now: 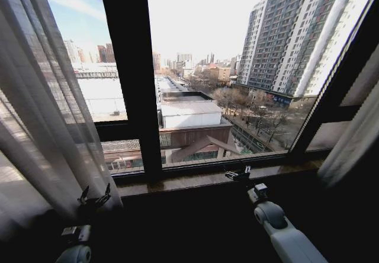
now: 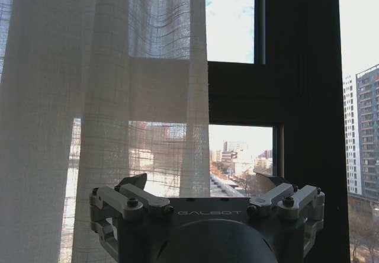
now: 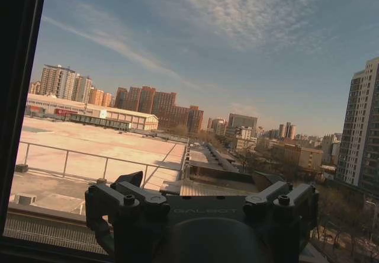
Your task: Open the curtains by pulling them apart, changing their state from closed to fully open.
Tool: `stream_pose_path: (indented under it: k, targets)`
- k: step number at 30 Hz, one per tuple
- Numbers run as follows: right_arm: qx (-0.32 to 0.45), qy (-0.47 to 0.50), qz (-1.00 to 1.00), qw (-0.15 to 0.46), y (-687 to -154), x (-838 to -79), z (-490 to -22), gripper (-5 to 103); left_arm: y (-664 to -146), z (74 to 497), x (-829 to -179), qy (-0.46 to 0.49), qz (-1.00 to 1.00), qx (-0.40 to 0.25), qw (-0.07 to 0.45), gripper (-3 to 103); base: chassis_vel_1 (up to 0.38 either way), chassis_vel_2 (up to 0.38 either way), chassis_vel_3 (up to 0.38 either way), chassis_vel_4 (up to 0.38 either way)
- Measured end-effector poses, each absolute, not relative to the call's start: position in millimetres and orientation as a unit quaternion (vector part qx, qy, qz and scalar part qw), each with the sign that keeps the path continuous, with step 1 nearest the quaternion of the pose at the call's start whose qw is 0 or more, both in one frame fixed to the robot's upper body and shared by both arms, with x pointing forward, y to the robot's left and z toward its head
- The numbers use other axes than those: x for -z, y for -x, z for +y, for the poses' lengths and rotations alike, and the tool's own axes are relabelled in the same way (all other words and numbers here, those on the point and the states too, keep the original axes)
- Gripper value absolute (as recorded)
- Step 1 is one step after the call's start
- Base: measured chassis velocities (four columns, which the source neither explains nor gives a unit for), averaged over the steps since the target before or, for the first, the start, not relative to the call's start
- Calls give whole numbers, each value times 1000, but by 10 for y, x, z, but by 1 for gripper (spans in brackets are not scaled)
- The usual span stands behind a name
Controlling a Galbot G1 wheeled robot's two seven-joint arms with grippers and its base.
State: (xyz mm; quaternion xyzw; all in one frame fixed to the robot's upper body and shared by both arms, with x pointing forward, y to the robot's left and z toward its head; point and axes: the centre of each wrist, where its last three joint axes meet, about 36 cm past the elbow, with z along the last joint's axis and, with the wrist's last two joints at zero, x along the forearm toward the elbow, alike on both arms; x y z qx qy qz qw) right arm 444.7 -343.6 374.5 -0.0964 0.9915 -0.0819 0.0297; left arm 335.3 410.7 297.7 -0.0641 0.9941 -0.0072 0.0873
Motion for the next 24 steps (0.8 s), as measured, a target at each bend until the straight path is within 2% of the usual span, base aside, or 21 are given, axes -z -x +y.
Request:
stream_pose_path:
  k: [12,24]
  targets:
    - [82,96,992,30,-4447,-3745,-3436,100,-3391,4087,-2992,62,994,9,85,100,0,0,0,0]
    - [82,96,992,30,-4447,-3744,-3436,100,-4277,3573,-3638,26,998,39,49,100,0,0,0,0]
